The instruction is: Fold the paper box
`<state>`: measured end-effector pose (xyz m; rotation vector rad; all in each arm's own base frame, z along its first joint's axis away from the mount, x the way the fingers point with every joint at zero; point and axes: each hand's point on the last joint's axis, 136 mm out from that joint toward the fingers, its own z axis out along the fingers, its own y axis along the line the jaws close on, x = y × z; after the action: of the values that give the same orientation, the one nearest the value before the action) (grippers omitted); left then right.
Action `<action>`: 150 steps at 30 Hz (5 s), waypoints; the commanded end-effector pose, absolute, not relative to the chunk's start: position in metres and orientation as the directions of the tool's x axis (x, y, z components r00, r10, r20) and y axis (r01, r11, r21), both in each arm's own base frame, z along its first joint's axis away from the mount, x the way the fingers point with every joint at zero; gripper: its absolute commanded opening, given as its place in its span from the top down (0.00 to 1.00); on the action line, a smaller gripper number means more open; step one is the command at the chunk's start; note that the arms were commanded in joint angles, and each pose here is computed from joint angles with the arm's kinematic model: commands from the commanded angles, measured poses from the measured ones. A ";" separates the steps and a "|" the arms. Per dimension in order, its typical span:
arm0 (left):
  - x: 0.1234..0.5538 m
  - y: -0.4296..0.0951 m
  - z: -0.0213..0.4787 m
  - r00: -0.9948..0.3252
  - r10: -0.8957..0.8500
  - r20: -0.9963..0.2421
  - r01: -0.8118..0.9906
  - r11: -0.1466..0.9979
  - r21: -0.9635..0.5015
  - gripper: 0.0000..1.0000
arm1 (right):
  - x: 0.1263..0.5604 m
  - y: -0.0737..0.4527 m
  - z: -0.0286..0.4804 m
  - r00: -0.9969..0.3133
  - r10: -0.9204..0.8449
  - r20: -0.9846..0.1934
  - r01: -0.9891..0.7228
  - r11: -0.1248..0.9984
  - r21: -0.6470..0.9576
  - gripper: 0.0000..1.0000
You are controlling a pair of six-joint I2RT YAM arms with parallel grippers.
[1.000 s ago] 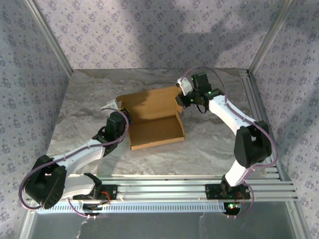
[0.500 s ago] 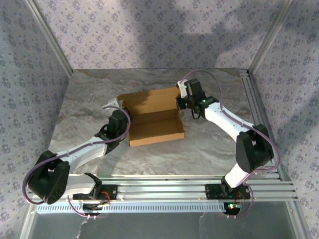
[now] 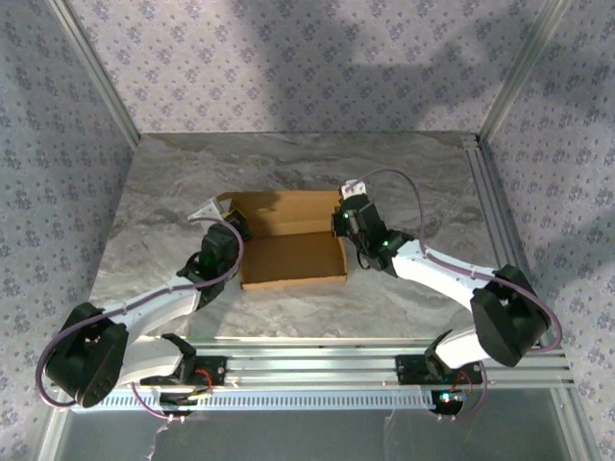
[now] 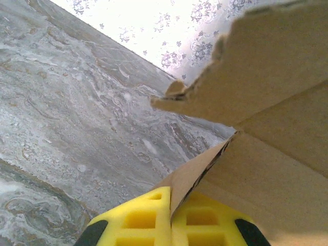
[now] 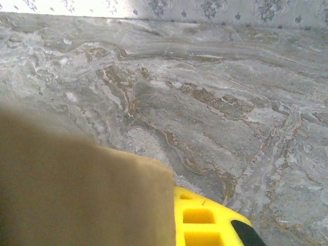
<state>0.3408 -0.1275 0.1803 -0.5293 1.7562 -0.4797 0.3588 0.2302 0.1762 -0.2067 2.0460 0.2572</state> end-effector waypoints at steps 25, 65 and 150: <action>0.291 -0.123 0.135 -0.309 -0.671 -0.674 -0.086 0.725 -0.683 0.89 | 0.296 0.232 0.142 -0.303 0.005 -0.953 -0.300 0.949 0.101 1.00; 0.273 -0.109 0.109 -0.286 -0.641 -0.712 -0.145 0.763 -0.630 1.00 | 0.218 0.220 0.158 -0.441 0.123 -0.889 -0.295 0.916 0.273 0.45; 0.216 -0.086 0.130 -0.413 -0.611 -0.676 -0.200 0.785 -0.587 0.47 | 0.275 0.263 0.148 -0.479 0.876 -0.049 0.448 0.293 0.845 1.00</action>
<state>0.2243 -0.0907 0.1141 -0.5986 1.9414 -0.5258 0.2766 0.2753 0.1577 1.2021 2.0196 1.1554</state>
